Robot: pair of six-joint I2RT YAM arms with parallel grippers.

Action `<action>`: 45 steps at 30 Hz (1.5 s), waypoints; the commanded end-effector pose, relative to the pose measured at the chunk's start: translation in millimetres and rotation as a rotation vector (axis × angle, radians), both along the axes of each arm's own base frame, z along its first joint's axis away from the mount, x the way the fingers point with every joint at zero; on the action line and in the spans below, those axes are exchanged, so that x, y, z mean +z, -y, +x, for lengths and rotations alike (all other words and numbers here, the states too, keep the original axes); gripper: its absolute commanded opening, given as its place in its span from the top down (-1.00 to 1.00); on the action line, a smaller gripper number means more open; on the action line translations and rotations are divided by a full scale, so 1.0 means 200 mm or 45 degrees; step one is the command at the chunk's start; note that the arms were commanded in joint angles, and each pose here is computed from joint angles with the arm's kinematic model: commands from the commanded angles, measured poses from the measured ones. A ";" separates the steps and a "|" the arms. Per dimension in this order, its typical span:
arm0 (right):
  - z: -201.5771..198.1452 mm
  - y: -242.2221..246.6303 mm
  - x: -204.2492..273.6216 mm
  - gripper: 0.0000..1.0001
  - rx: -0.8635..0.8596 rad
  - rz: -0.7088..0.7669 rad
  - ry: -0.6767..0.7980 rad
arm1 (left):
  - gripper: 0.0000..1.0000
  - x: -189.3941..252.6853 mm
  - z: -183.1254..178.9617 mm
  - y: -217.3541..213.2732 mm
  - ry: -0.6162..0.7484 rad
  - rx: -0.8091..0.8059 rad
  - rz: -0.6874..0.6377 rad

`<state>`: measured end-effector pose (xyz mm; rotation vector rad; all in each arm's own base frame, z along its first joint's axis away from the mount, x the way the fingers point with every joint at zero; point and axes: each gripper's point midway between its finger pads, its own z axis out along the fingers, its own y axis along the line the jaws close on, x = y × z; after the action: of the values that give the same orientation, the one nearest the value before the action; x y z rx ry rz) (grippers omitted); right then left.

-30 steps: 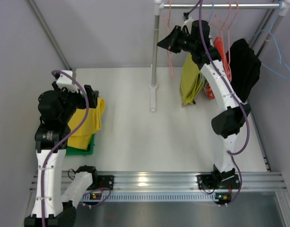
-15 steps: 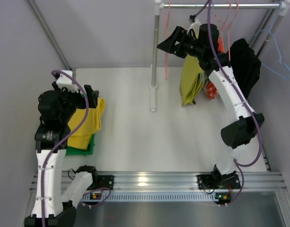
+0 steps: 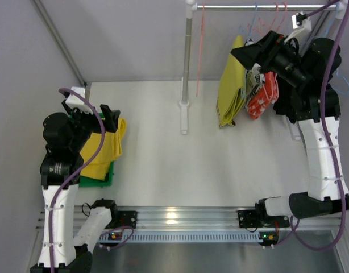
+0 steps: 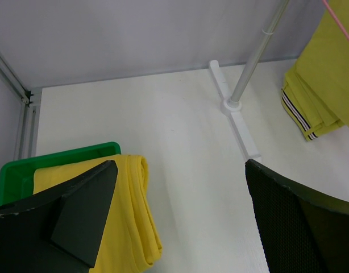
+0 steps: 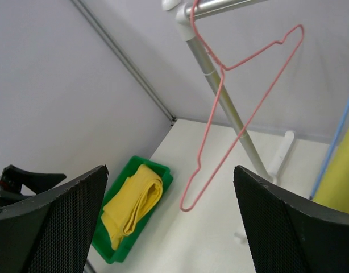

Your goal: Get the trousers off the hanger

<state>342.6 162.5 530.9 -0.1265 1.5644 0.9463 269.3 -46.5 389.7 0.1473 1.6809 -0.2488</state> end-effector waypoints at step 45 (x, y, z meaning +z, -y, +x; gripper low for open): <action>0.60 0.07 -0.43 0.05 0.219 0.317 -0.339 | -0.98 0.02 0.08 0.01 0.016 -0.007 -0.034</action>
<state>466.9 141.3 420.9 0.1228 1.7555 1.3081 282.2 -48.5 379.5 0.1290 1.7225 -0.2745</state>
